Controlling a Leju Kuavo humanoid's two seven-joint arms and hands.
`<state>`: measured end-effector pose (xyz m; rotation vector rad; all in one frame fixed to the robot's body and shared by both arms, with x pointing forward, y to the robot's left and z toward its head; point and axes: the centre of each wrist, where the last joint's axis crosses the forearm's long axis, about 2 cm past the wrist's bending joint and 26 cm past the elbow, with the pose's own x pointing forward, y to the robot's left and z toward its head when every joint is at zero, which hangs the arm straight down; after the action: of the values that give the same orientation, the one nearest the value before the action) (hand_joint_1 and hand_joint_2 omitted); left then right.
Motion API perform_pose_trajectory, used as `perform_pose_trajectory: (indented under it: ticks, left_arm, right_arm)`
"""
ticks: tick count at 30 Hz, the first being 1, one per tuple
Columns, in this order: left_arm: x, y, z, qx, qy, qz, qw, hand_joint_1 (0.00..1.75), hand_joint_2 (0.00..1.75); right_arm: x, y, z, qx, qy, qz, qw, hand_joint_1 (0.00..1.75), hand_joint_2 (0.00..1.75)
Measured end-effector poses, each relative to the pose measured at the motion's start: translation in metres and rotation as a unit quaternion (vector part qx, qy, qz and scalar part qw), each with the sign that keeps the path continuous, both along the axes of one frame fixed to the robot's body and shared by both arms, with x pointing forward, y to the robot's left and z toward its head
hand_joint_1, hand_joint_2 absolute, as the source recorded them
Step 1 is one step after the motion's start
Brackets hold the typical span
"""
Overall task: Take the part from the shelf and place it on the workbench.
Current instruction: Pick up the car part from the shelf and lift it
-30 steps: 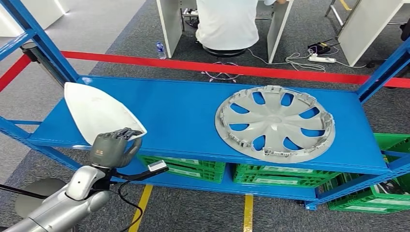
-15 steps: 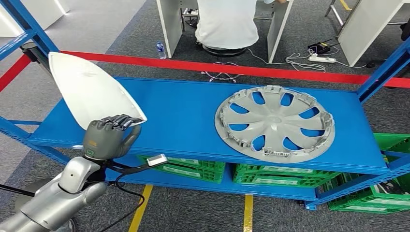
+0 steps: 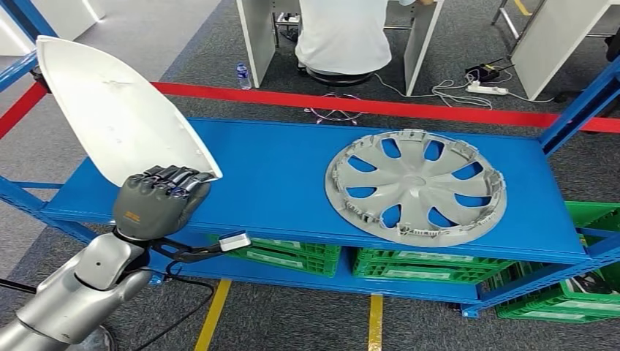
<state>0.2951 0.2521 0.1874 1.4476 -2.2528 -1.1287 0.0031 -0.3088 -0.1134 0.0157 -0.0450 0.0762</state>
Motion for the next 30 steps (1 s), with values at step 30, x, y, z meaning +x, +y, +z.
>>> perform_pose_trajectory:
  ticks: [30]
  left_arm:
    - [-0.0013, 0.0062, -0.0006, -0.019, 0.018, -0.011, 1.000, 1.75, 1.75]
  right_arm:
    - [0.0090, 0.0005, 0.0004, 0.004, -0.008, 0.002, 1.000, 0.00, 0.00]
